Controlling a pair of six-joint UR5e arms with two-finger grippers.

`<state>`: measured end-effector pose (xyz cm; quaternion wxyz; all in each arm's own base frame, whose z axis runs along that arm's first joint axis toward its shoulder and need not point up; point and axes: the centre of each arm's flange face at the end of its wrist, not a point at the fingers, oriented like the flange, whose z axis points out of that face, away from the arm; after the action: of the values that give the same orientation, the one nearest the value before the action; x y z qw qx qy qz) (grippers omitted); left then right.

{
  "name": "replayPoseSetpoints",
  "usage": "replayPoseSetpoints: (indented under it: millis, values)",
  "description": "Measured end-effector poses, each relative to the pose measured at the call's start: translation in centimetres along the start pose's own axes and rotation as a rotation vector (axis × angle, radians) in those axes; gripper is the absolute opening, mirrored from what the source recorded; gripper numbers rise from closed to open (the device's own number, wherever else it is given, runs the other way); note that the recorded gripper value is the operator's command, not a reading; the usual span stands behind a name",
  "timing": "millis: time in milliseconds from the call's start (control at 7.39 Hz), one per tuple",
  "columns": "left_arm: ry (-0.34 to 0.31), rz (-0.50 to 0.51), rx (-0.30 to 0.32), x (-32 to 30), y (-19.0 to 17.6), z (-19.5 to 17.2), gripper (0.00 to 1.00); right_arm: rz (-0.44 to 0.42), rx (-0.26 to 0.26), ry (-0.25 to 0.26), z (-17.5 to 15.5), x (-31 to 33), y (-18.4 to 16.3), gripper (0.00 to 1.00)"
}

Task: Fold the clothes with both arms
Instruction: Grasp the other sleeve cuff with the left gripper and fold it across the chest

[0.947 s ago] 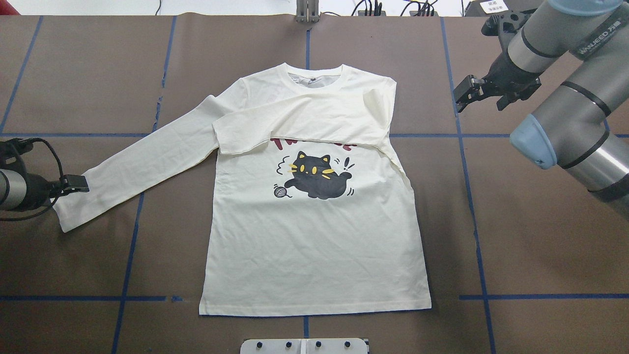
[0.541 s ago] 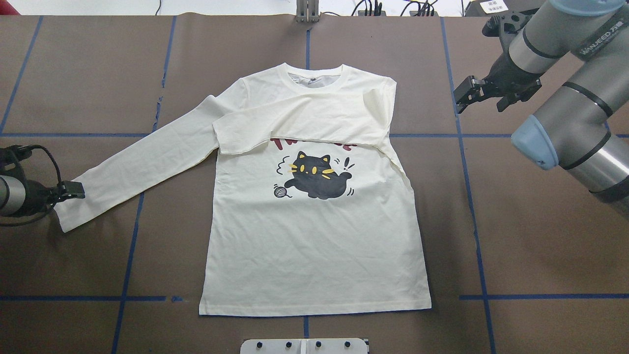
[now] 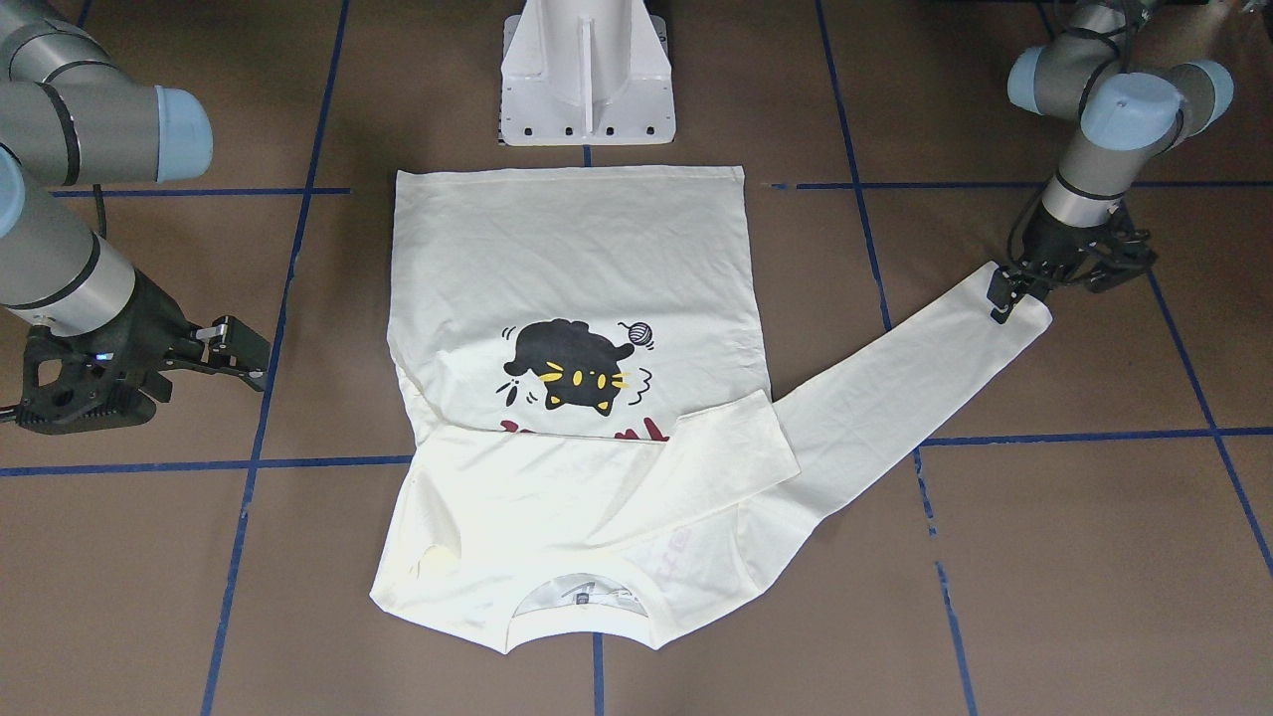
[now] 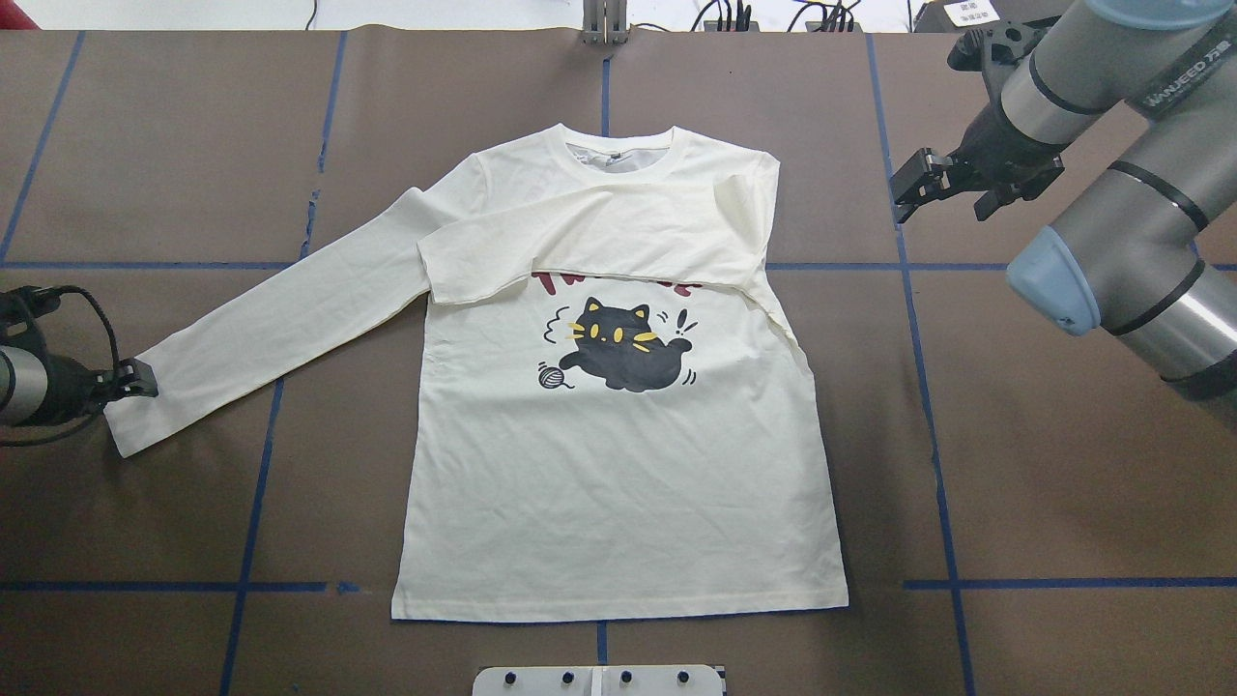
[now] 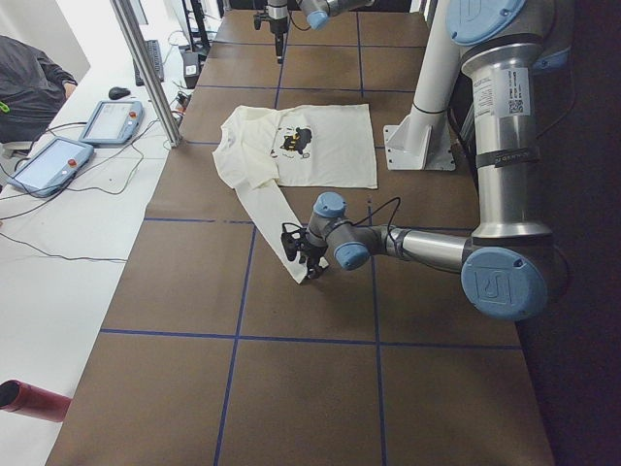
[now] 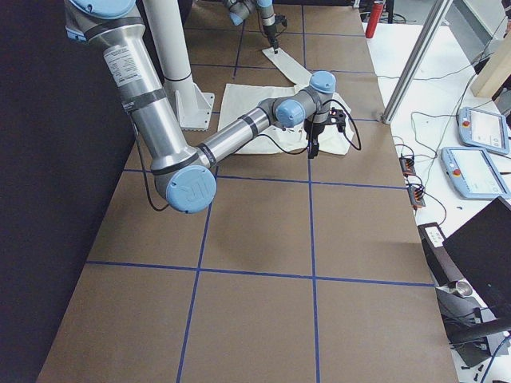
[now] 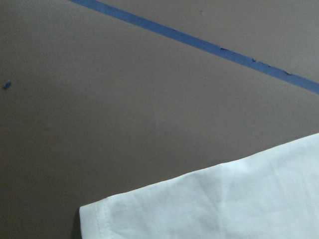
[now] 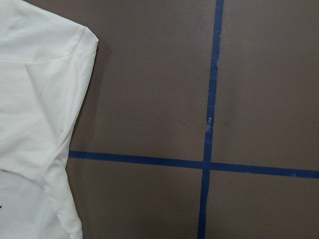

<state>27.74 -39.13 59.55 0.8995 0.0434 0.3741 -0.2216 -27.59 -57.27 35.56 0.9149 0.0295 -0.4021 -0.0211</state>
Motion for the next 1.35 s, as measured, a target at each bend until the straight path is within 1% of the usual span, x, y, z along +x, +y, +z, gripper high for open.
replayPoseSetpoints:
  millis: [135, 541, 677, 812, 947, 1083, 1353]
  values:
    - [0.005, 0.001, 0.000, 0.2, 0.0, -0.2, 0.00, -0.001, 0.000, -0.001, 0.0, -0.1, 0.0, 1.00]
    - [0.044, 0.013, -0.007, 1.8, 0.4, -1.9, 0.00, 0.001, -0.002, 0.001, 0.1, 0.0, 0.0, 1.00]
    - [0.058, 0.018, -0.018, 2.8, 0.5, -2.6, 0.00, 0.002, -0.003, 0.002, 0.2, 0.1, 0.1, 1.00]
    - [0.064, 0.023, -0.036, 5.0, 0.6, -3.5, 0.00, 0.004, -0.007, 0.004, 0.4, 0.6, 0.3, 1.00]
    - [0.062, 0.024, -0.050, 9.2, 0.2, -4.5, 0.00, 0.005, -0.015, 0.010, 0.8, 1.6, 0.9, 1.00]
    - [0.061, 0.029, -0.050, 14.4, -0.6, -5.7, 0.00, 0.005, -0.026, 0.021, 1.4, 3.4, 1.9, 1.00]
    - [0.090, 0.053, -0.031, 26.2, -2.5, -10.4, 0.00, 0.002, -0.049, 0.055, 2.5, 7.9, 3.9, 1.00]
